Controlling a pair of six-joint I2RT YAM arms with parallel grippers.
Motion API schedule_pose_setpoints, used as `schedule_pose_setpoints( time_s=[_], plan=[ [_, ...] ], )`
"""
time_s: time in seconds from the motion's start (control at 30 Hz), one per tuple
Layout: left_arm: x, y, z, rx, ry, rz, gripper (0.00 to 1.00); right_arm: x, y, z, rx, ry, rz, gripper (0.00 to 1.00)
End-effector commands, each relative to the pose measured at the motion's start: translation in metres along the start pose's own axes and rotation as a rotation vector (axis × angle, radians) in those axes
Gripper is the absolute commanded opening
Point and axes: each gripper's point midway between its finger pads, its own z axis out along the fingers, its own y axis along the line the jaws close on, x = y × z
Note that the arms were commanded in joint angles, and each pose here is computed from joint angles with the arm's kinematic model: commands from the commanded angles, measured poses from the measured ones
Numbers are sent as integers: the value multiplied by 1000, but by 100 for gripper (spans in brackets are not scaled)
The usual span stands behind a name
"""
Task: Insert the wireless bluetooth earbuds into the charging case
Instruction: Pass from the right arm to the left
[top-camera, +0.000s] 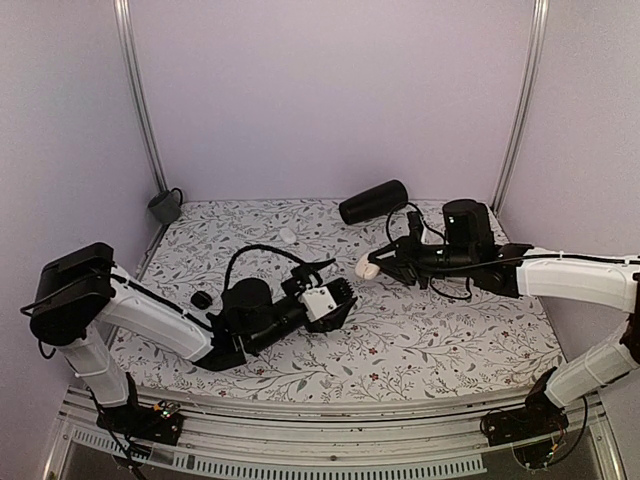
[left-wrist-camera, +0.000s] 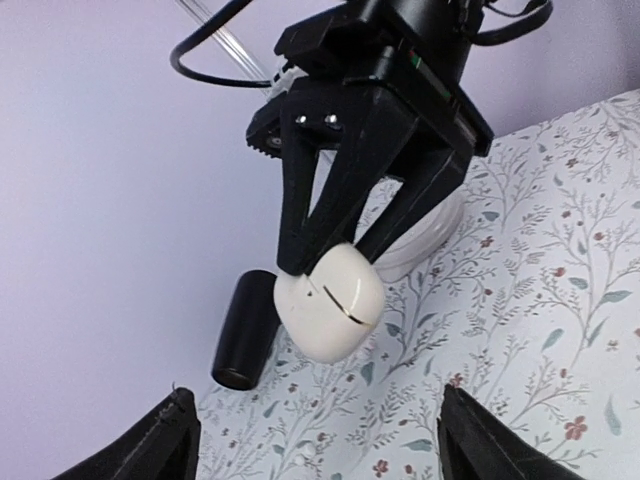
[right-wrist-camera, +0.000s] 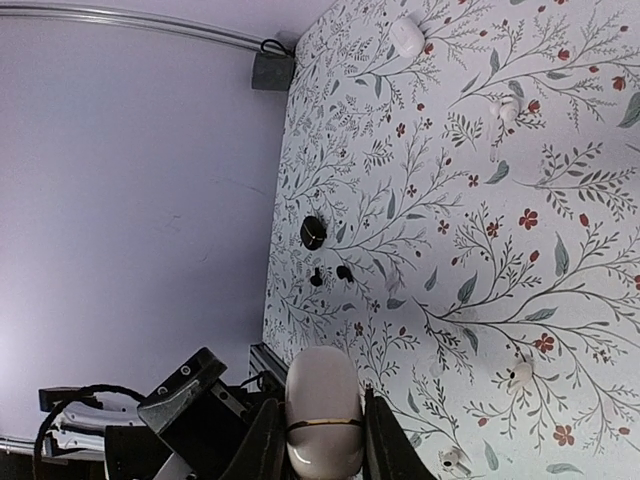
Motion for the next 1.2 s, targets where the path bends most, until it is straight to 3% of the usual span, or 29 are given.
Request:
schedule_pose_setpoints(
  time_s=[0.0,0.2,0.5,0.97,1.17],
  plan=[
    [-20,31,0,-242,-38,201,80,5,15,-10,-22,42,54,3],
    [-29,29,1,-342,-67,330,70,14,15,-14,-48,68,133,3],
    [-26,18,4,-488,-66,553,60,13,26,-24,-69,57,119,3],
    [-43,38,6,-592,-75,497,53,17,20,-24,-62,65,123,3],
    [-49,44,10,-618,-80,473,41,22,18,-20,-60,80,125,3]
  ],
)
